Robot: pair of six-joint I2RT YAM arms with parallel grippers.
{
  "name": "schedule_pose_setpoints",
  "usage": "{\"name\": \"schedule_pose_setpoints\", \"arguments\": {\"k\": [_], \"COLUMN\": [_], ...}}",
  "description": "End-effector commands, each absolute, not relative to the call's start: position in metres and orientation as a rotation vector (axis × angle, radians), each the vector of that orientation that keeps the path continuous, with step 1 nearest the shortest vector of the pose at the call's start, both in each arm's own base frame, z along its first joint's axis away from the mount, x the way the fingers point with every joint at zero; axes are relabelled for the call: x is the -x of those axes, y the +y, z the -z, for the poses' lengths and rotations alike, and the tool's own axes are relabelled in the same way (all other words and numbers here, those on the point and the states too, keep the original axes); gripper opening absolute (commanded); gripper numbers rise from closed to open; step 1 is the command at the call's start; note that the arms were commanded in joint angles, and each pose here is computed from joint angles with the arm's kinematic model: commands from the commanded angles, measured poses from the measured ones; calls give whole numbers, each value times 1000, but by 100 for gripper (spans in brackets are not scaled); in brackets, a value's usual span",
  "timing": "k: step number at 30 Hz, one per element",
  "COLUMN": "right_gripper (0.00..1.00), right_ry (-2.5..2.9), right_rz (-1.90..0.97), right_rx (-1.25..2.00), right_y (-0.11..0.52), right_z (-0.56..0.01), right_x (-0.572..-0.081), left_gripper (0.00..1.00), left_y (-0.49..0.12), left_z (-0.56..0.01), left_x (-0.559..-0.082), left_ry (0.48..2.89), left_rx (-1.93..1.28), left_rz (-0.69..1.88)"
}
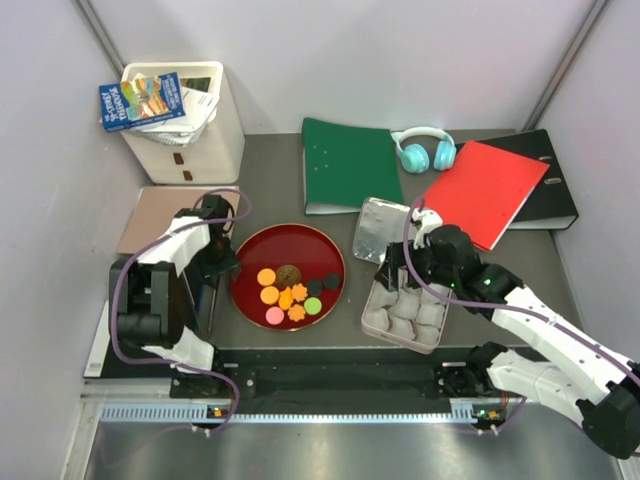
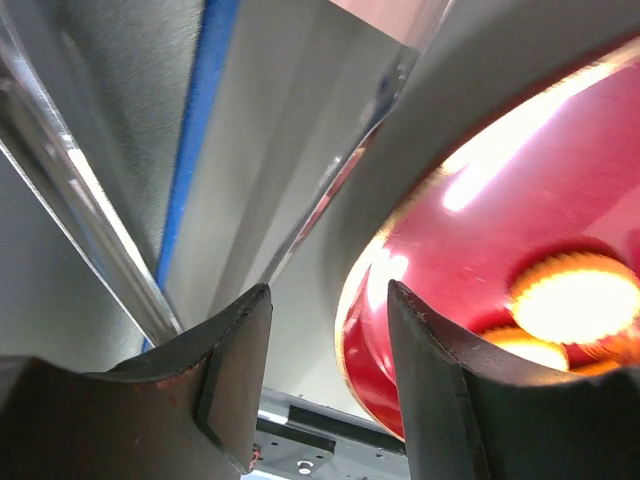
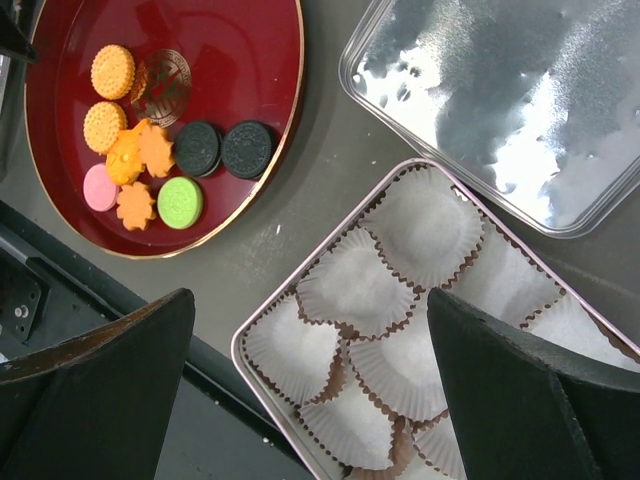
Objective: Pack the cookies
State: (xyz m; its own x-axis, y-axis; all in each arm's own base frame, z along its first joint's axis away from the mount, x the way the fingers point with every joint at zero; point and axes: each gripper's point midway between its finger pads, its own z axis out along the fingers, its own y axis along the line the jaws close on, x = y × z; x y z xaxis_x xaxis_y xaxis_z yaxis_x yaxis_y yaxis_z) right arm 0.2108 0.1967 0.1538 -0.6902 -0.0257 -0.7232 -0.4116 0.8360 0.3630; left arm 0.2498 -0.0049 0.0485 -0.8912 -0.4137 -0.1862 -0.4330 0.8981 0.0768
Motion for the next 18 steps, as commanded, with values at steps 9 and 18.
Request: {"name": "schedule_pose_setpoints", "arguments": {"k": [9,18], "right_gripper": [99,99], "right_ry": [2183,2200], "right_rz": [-689,-685], "right_rx": [294,298], "right_y": [199,200], "right_z": [-177,-172], "right_x": [-217,-218], "left_gripper": [54,54], "left_y": [7,9], "left_z": [-61,-72], "left_x": [-261,-260], "left_ry": [2791,2767], "left_rx": [727,730], "left_rz": [-238,-230]}}
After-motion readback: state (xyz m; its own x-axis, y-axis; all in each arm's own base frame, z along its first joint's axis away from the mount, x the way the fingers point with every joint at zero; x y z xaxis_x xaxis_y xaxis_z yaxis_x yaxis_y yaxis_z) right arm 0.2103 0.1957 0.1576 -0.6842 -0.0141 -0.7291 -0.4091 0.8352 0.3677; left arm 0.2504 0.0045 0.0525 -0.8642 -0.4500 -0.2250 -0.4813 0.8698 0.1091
